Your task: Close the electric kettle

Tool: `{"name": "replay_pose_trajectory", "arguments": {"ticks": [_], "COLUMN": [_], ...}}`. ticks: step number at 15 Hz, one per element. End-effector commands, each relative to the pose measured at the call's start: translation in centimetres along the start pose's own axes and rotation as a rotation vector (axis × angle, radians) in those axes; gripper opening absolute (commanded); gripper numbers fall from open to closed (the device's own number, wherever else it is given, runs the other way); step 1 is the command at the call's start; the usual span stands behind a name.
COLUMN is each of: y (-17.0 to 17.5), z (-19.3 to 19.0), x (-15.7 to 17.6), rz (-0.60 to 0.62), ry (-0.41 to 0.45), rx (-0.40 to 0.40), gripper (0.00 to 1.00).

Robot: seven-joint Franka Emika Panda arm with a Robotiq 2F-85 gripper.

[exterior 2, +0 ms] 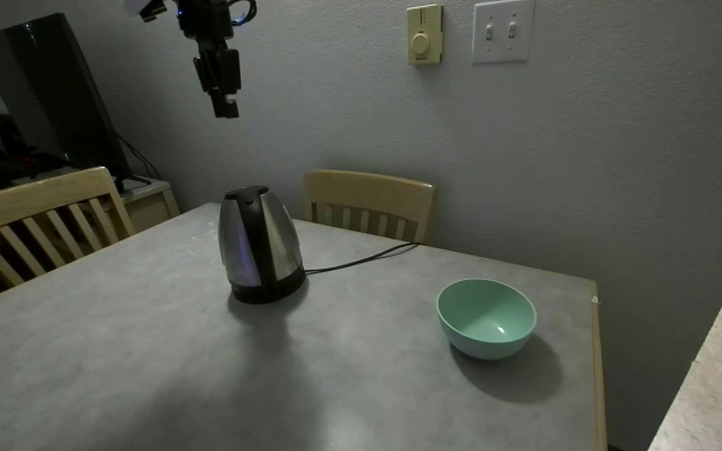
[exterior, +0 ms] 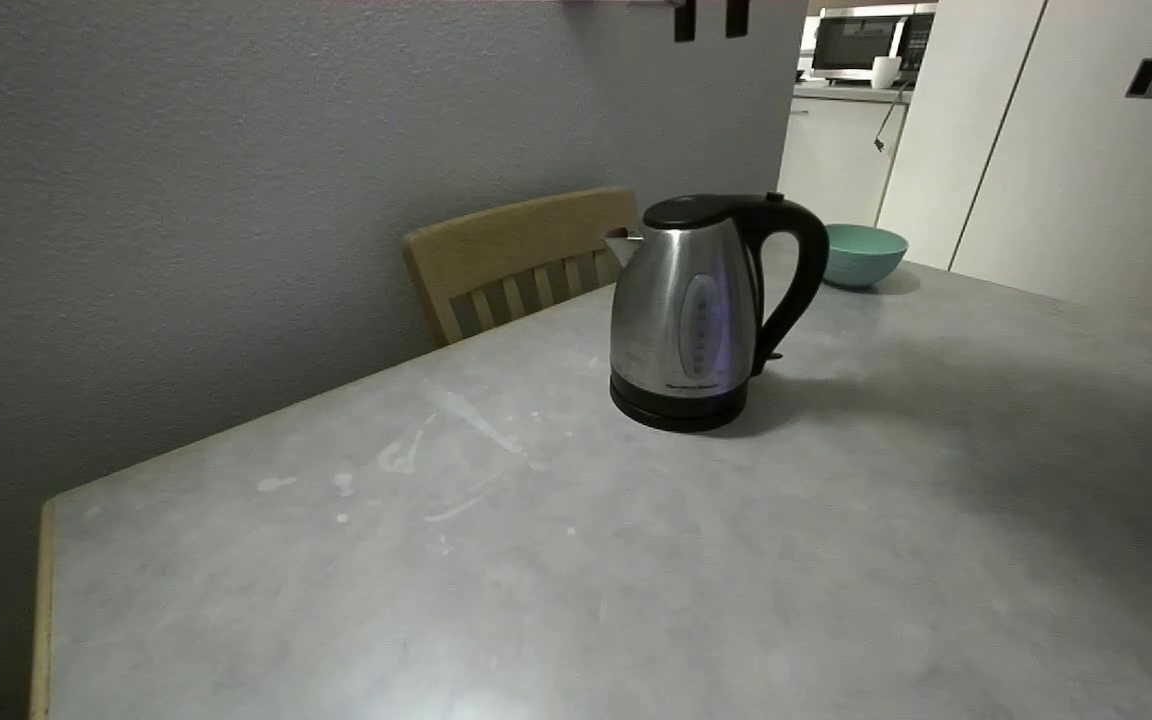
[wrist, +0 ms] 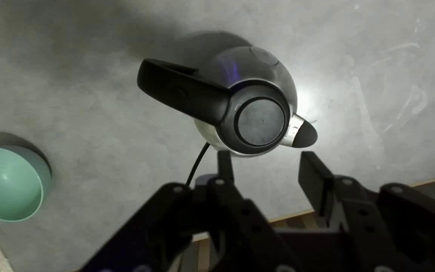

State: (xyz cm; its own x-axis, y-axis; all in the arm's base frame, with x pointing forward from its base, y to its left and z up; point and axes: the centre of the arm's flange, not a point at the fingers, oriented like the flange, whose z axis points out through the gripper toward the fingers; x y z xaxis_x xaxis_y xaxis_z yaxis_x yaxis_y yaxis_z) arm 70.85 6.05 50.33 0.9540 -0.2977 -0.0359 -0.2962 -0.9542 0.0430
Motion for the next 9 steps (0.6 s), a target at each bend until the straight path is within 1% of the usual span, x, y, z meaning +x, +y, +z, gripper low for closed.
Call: {"name": "replay_pose_trajectory", "arguments": {"ticks": [1, 3, 4, 9], "y": [1.0, 0.9, 0.9, 1.4], "z": [1.4, 2.1, 2.5, 3.6], "x": [-1.9, -2.1, -2.1, -2.5], "rz": [0.010, 0.009, 0.010, 0.013], "ry": [-0.039, -0.065, -0.078, -0.129], "rx": [0.046, 0.067, 0.076, 0.118], "gripper": [0.81, 0.95, 0.99, 1.00]}}
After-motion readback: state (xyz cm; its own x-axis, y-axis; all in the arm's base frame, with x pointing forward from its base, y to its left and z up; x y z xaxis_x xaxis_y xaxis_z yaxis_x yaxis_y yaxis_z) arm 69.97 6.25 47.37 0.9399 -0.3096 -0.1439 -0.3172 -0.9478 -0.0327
